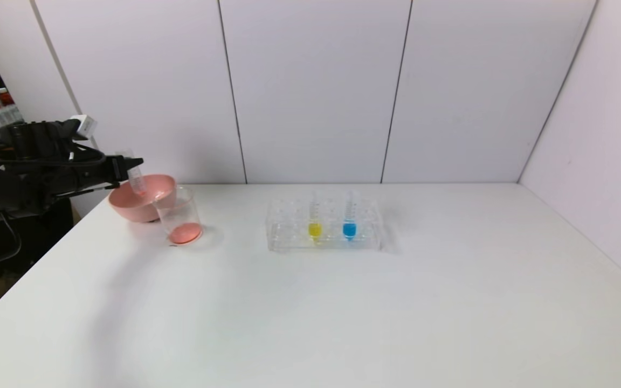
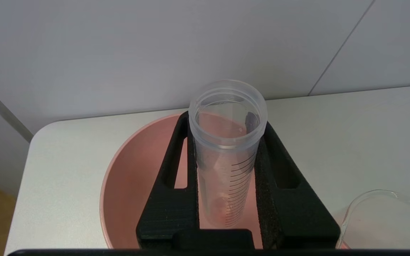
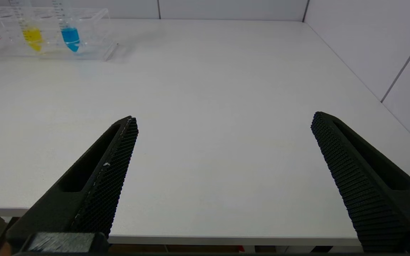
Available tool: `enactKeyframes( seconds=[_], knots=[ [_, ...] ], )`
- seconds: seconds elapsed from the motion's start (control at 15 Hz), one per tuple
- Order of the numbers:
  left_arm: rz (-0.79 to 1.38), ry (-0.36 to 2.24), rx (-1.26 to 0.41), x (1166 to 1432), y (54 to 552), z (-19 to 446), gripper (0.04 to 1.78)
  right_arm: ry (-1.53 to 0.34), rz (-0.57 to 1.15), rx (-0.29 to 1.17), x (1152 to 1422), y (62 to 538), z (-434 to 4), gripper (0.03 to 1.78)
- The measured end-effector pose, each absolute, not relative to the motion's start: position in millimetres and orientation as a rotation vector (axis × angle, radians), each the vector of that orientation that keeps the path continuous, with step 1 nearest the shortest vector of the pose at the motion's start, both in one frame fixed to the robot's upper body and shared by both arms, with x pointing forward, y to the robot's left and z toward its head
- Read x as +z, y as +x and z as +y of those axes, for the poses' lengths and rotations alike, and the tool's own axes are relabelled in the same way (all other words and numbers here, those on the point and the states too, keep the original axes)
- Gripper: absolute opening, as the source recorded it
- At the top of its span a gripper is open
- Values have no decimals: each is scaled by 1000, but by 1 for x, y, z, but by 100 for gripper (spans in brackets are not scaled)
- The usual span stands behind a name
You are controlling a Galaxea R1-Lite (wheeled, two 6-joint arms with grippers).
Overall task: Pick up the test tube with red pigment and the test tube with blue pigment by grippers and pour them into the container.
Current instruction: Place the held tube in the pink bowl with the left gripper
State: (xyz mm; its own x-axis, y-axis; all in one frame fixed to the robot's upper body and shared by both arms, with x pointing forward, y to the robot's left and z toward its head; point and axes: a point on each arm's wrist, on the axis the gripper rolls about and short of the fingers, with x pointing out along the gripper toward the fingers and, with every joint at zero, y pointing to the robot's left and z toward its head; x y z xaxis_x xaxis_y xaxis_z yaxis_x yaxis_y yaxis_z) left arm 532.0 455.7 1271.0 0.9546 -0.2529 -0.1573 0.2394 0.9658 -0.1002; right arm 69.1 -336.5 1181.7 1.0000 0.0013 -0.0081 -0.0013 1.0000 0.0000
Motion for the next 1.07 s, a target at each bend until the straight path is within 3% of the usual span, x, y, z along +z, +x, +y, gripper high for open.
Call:
enactKeyframes(
  seconds=[1.07],
  knots=[
    [220, -121, -213, 1237, 551, 480, 46, 0, 8, 1, 1182, 69, -337, 177]
  ],
)
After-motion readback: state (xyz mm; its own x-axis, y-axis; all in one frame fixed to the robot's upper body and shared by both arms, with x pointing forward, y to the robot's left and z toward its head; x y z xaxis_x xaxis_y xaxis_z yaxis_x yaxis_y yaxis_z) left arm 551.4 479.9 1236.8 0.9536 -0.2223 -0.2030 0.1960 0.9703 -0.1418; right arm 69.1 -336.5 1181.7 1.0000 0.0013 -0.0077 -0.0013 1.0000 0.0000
